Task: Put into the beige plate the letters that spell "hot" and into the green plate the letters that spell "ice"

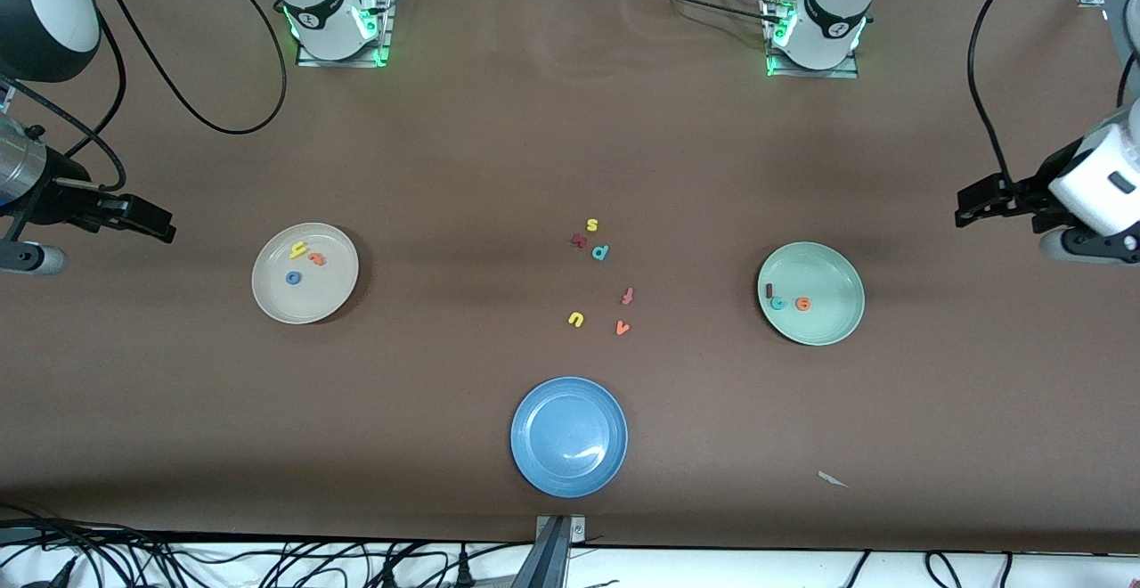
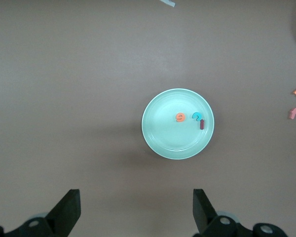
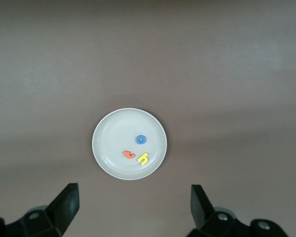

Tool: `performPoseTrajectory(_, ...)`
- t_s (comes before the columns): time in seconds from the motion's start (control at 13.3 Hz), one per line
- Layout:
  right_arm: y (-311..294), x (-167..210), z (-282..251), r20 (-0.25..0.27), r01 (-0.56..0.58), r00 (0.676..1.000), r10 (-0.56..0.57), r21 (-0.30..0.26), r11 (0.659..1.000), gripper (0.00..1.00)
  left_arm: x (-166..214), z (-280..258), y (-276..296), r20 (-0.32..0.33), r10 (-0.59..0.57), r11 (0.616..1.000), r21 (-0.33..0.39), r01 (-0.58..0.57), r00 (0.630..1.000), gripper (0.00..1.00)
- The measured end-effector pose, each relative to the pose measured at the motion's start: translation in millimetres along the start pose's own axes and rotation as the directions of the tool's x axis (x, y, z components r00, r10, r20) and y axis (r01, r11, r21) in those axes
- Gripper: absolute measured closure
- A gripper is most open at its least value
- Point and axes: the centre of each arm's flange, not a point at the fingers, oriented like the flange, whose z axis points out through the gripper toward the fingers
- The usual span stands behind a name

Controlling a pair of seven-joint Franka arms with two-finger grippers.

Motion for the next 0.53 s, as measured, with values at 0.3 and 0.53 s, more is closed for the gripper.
performPoseTrajectory(0.3, -1, 0, 2, 0.004, 0.001, 1.000, -0.001, 0.000, 1.000, 0.00, -9, -23, 18, -0.032, -0.025, 1.000, -0.005, 0.025, 0.999, 0.00)
performPoseTrajectory(0.53, -1, -1, 3, 0.007, 0.002, 1.000, -0.002, 0.000, 1.000, 0.00, -12, -26, 24, -0.035, -0.023, 1.000, -0.007, 0.023, 0.999, 0.00)
